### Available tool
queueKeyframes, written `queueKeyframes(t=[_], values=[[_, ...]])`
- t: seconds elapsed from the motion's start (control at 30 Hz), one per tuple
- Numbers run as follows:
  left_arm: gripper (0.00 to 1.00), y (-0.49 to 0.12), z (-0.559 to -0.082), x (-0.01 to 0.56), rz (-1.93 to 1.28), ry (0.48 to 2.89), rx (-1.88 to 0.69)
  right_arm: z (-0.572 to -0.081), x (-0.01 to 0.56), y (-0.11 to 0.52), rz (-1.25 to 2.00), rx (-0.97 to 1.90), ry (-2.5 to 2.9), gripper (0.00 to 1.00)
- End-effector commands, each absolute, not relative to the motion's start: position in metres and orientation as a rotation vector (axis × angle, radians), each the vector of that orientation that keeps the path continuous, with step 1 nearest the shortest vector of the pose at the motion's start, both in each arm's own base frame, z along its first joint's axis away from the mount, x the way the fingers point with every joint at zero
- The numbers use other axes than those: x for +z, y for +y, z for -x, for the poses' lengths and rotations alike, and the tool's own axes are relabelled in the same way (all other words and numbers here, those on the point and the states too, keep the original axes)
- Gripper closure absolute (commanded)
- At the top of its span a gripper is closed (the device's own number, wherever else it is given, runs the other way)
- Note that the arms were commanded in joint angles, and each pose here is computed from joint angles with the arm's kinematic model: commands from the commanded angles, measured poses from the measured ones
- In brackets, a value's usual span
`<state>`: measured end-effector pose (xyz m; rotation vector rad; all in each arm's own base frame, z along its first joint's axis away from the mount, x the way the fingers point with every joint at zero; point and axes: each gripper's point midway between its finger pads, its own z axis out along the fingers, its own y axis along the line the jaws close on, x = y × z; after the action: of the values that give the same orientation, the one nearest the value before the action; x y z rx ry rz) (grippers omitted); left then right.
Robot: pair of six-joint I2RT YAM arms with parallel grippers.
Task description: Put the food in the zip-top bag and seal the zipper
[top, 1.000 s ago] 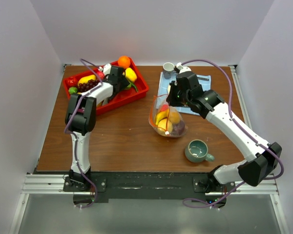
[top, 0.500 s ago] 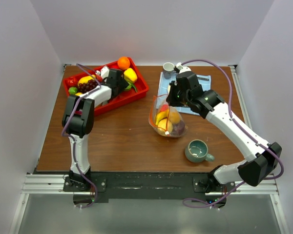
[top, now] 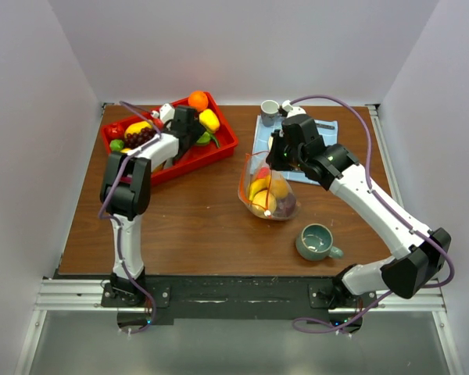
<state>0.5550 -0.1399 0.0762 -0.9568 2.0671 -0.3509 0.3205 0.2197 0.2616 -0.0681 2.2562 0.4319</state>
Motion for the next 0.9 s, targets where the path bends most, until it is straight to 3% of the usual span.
queueKeyframes(t=[0.0,0.43,0.53,0.67,0.77,0.87], values=[[0.29,-0.132,-0.58,0.094,0.997,1.983,-0.323,-0.324,0.272,0.223,0.074,0.451,2.218,1.0],[0.36,-0.129,-0.582,0.064,1.0,2.044,-0.231,-0.323,0.271,0.224,0.087,0.459,2.224,1.0],[0.47,-0.13,-0.58,0.061,0.997,2.055,-0.229,-0.322,0.272,0.225,0.086,0.463,2.222,1.0],[0.69,-0.13,-0.579,0.072,0.967,2.044,-0.239,-0.321,0.277,0.225,0.088,0.475,2.214,1.0],[0.79,-0.13,-0.579,0.096,0.92,2.01,-0.265,-0.32,0.279,0.222,0.079,0.468,2.205,1.0],[0.82,-0.131,-0.578,0.128,0.846,1.973,-0.297,-0.32,0.283,0.221,0.074,0.467,2.195,1.0]])
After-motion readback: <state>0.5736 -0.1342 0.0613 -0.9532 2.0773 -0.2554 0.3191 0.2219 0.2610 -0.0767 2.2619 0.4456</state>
